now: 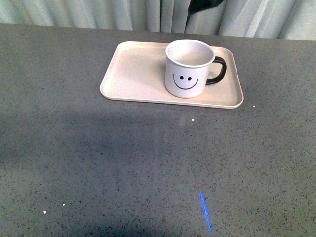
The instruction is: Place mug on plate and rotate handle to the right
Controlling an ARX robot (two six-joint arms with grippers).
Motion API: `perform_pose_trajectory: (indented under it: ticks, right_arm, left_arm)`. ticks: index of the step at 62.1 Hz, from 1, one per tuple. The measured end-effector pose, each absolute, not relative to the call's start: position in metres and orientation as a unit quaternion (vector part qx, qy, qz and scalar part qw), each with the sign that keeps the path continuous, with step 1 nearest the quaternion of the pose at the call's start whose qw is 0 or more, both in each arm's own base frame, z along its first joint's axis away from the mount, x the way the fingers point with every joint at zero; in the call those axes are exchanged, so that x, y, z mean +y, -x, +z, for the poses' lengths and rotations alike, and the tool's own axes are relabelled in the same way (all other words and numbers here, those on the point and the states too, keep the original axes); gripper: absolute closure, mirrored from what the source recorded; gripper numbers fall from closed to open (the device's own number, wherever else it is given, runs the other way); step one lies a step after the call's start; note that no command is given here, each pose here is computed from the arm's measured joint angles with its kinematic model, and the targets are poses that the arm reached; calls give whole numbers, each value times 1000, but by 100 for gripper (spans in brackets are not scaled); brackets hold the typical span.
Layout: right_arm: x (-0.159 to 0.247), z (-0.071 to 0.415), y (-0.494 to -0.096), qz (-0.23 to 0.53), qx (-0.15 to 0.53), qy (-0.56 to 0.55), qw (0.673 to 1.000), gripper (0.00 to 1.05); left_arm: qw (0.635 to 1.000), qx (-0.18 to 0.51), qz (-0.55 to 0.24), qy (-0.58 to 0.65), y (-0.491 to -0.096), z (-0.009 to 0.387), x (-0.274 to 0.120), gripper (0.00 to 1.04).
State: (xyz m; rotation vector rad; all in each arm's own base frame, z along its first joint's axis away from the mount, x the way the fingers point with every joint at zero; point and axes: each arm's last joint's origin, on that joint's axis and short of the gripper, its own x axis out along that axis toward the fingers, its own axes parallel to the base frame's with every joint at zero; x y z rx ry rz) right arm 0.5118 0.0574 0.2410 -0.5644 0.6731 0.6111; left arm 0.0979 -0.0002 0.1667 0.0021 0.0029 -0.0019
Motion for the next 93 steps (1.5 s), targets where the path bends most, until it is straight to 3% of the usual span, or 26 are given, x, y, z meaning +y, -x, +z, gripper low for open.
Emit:
perform_pose_trajectory:
  ticks: [4, 8, 14, 23, 35, 57, 93]
  right_arm:
    - [54, 258, -503, 281, 292, 283, 869, 9]
    - [50, 272, -495, 163, 228, 278, 919, 17]
    - [40, 274, -465, 17, 81, 150, 985, 35]
    - [29, 244, -402, 0, -16, 38, 999, 60]
    - [16, 204, -317, 0, -1, 9, 1000, 104]
    - [0, 180, -228, -1, 5, 5, 1000, 103]
    - [0, 162, -162, 0, 7, 5, 1000, 103]
  left_arm:
    - [1000, 1, -1, -1, -98, 167, 0, 9]
    - [1000, 1, -1, -1, -98, 167, 0, 9]
    - [1000, 1, -1, -1, -98, 167, 0, 9]
    - [1000, 1, -1, -1, -98, 167, 0, 9]
    - [1000, 1, -1, -1, -98, 167, 0, 9]
    - [1000, 1, -1, -1, -98, 167, 0, 9]
    - [1000, 1, -1, -1, -98, 167, 0, 9]
